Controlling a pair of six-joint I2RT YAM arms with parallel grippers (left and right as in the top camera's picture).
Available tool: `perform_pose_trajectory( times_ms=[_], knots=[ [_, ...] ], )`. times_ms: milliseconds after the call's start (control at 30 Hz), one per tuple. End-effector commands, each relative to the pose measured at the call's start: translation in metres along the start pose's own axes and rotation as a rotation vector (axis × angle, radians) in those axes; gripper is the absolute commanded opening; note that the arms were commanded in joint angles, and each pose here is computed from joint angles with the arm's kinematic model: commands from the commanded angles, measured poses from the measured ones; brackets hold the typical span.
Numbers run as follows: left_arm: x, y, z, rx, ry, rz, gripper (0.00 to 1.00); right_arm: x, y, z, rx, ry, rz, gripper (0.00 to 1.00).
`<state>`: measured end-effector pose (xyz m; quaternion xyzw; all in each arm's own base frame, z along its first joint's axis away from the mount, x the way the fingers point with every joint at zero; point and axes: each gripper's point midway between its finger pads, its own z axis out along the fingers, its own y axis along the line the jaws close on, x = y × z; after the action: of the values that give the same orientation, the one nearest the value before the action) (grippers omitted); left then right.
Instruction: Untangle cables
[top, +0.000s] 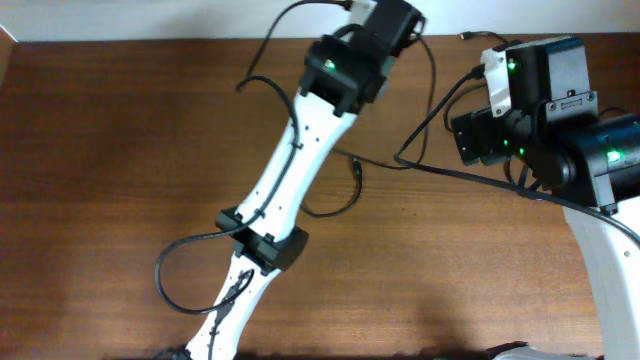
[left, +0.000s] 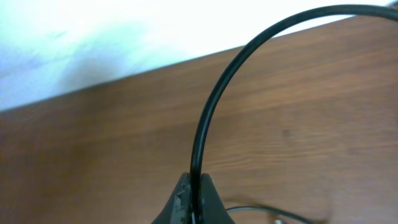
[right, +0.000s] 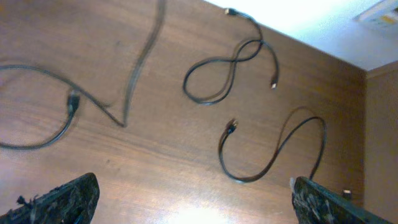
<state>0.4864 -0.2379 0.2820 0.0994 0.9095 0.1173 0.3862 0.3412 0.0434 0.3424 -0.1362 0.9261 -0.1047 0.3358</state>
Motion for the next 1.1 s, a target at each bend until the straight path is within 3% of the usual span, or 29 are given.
perform_pose_trajectory(
  times_ms=[0, 167, 333, 367, 400, 433, 700, 800, 867, 1067],
  knots=[
    [0.003, 0.046, 0.006, -0.090, 0.030, -0.093, 0.00, -0.003, -0.026, 0.006, 0.079, -0.010, 0.083, 0.98],
    [-0.001, 0.065, 0.013, -0.114, 0.024, -0.129, 0.00, -0.005, -0.055, 0.011, 0.072, -0.043, 0.181, 0.98],
    [-0.010, 0.062, 0.014, -0.091, -0.008, -0.155, 0.00, -0.003, -0.056, 0.012, 0.071, -0.034, 0.159, 0.98],
    [-0.008, 0.060, 0.015, -0.076, 0.002, -0.151, 0.09, -0.003, -0.056, 0.012, 0.071, -0.034, 0.159, 0.98],
    [-0.006, 0.060, 0.015, -0.078, 0.008, -0.147, 0.70, -0.003, -0.056, 0.012, 0.071, -0.035, 0.159, 0.98],
    [-0.003, 0.061, 0.014, -0.081, 0.020, -0.139, 1.00, -0.003, -0.056, 0.012, 0.071, -0.034, 0.159, 0.99],
    [0.029, 0.064, 0.012, -0.088, 0.149, -0.071, 0.99, -0.002, -0.056, 0.012, 0.070, -0.031, 0.159, 0.98],
    [0.040, 0.023, 0.011, 0.151, 0.213, -0.014, 0.99, -0.002, -0.056, 0.012, 0.070, -0.028, 0.158, 0.98],
    [0.045, 0.009, 0.011, 0.224, 0.244, -0.015, 0.99, 0.000, -0.056, 0.012, 0.069, -0.023, 0.158, 0.98],
    [0.071, 0.004, 0.031, 0.204, 0.347, 0.065, 0.99, 0.000, -0.056, 0.012, 0.069, -0.024, 0.158, 0.99]
  ],
)
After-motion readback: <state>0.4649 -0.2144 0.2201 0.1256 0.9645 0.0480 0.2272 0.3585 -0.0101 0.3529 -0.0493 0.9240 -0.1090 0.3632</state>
